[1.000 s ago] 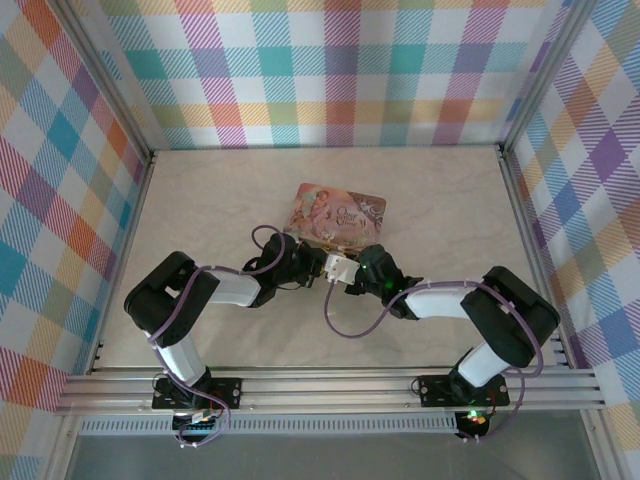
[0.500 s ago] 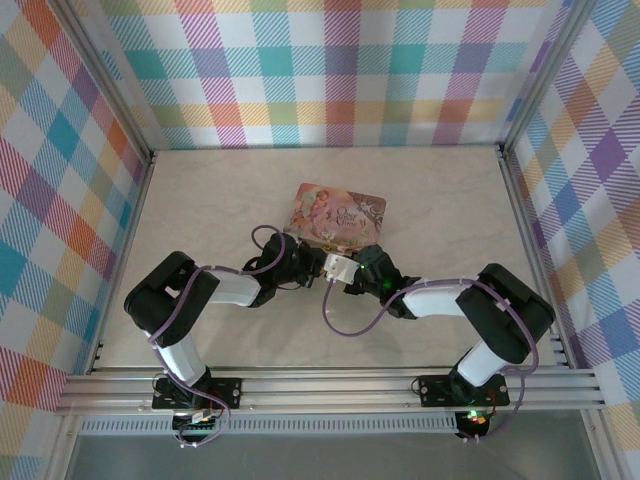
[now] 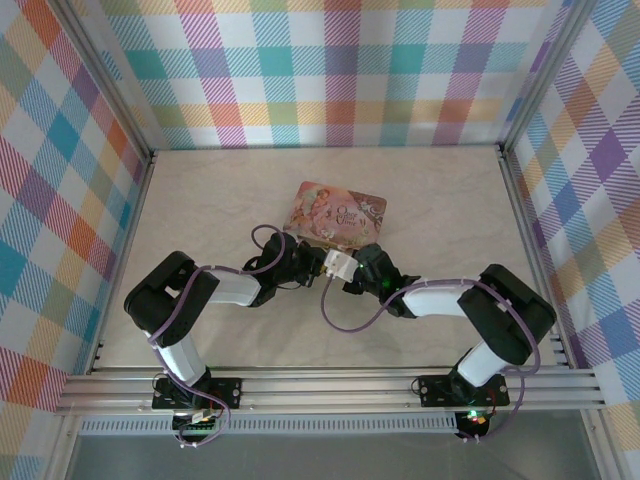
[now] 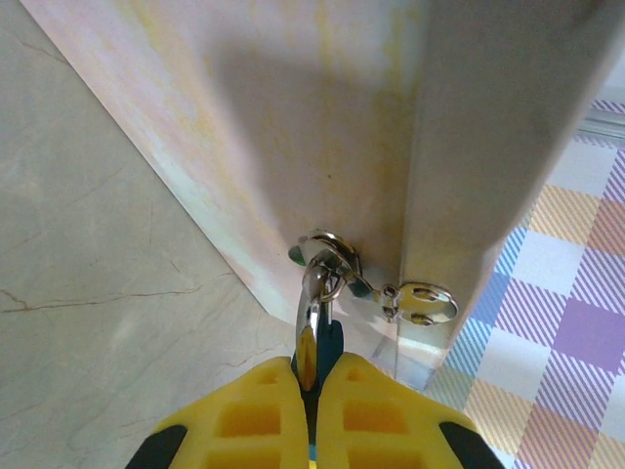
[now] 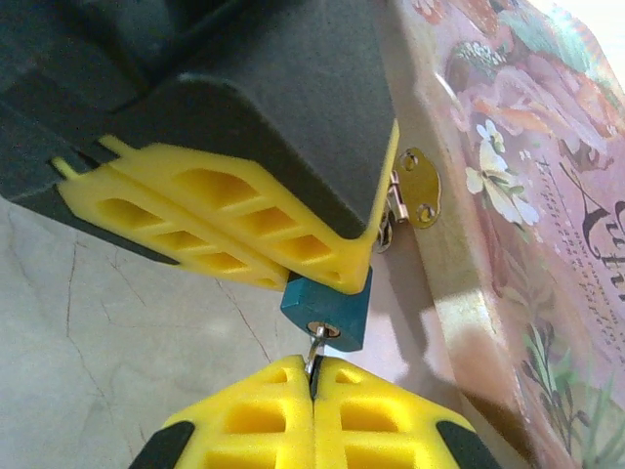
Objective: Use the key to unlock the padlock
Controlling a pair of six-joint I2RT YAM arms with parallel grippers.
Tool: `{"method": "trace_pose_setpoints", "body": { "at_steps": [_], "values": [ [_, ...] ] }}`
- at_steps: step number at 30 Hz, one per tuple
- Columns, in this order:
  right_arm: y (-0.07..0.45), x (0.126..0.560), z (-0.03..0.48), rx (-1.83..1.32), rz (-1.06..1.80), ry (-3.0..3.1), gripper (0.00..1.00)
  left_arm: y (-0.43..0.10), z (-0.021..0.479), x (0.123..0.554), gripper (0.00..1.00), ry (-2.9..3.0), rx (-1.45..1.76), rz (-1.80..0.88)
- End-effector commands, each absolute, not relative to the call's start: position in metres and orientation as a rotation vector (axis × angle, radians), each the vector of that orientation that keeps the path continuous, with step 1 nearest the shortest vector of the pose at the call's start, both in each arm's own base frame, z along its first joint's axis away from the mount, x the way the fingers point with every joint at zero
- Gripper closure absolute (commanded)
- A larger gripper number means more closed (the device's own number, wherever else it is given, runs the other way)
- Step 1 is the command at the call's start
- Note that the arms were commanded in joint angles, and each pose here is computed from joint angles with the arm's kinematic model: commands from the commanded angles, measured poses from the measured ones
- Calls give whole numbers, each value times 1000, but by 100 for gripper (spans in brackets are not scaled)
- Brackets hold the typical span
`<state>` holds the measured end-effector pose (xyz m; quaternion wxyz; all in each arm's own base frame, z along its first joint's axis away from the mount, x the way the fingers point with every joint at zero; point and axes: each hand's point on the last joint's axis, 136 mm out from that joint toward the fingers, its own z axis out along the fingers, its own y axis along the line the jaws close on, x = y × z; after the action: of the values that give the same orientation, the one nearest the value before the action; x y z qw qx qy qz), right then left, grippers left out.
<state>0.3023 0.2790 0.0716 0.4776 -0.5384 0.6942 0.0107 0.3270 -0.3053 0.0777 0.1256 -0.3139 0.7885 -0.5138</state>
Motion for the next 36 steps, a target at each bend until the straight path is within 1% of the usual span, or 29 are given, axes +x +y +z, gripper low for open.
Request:
{"method": "trace_pose_setpoints", "body": {
  "at_steps": [1, 12, 18, 24, 29, 36],
  "values": [
    [292, 309, 105, -1187, 118, 1681, 100, -318, 90, 323, 100, 2302, -877, -1565],
    [297, 297, 109, -988, 361, 1832, 100, -320, 86, 323, 100, 2308, -883, -1560],
    [299, 293, 98, -893, 462, 1907, 100, -320, 85, 323, 100, 2312, -884, -1555],
    [298, 290, 90, -725, 612, 2013, 100, -319, 80, 322, 100, 2321, -891, -1547],
    [297, 288, 79, -685, 646, 2069, 100, -318, 75, 321, 100, 2331, -899, -1534],
    [289, 286, 66, -668, 609, 2112, 100, -314, 68, 321, 90, 2341, -901, -1499]
  ]
}}
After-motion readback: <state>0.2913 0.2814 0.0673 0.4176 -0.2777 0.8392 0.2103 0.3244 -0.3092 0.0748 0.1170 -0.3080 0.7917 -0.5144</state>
